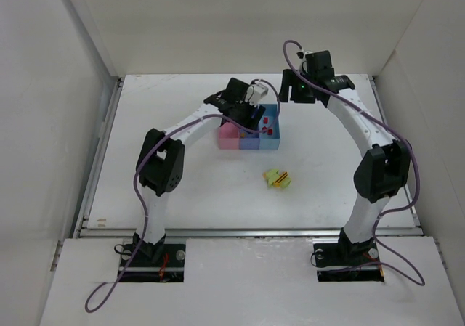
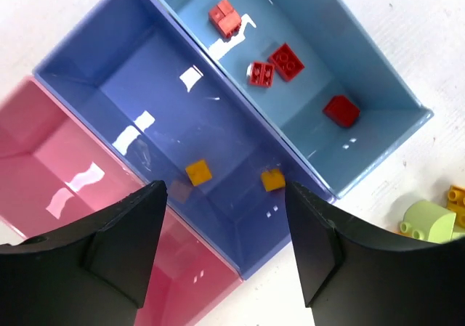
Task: Sort the legos into containers by color
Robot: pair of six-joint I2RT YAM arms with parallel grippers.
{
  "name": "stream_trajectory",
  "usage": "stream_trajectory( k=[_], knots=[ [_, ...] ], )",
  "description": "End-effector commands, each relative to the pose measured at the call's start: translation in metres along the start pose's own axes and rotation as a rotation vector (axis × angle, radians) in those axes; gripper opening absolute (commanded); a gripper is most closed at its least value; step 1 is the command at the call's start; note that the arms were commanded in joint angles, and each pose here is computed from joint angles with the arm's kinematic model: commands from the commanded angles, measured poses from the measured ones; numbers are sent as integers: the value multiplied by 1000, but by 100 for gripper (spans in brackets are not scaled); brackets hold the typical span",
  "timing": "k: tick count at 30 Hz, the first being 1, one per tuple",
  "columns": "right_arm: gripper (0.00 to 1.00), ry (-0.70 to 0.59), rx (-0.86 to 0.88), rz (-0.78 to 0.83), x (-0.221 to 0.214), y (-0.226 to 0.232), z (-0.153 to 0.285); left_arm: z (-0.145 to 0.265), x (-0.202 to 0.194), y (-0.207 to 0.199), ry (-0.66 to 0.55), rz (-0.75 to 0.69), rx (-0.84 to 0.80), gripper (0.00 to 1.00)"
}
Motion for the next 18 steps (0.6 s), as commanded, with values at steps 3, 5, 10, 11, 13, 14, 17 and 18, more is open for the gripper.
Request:
stream_trajectory(
  k=[3,5,10,11,13,14,17,18],
  knots=[
    [74,-52,-13,-1,13,-1,11,23,33,6,-74,-4,40,64],
    [76,-57,-23,-1,13,-2,19,34,39,6,-81,6,52,64],
    [88,-17,-63,-1,-9,-18,38,84,66,0,-174,-10,58,64],
    [89,-12,-64,7,-13,-19,45,91,65,-2,-172,-28,50,65],
    [91,71,-100,-2,-45,-30,45,104,61,-5,-169,-92,36,65],
    [91,89,-106,-4,-54,-33,46,111,52,-12,-154,-125,28,65],
    [94,156,-71,-14,-92,-34,58,122,17,-19,-85,-246,5,66],
    [95,147,-50,-13,-96,-31,68,125,10,-19,-76,-263,4,66]
  ],
)
Point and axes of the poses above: each gripper's point midway between its finger pads, its own z axis back along the fingers, its own y axis along the line the jaws close on, x = y × z, the point moved 2 cm from there along z, back along the fingers, and after that the axes turned 3 degrees about -z, right-handed, at the moved point
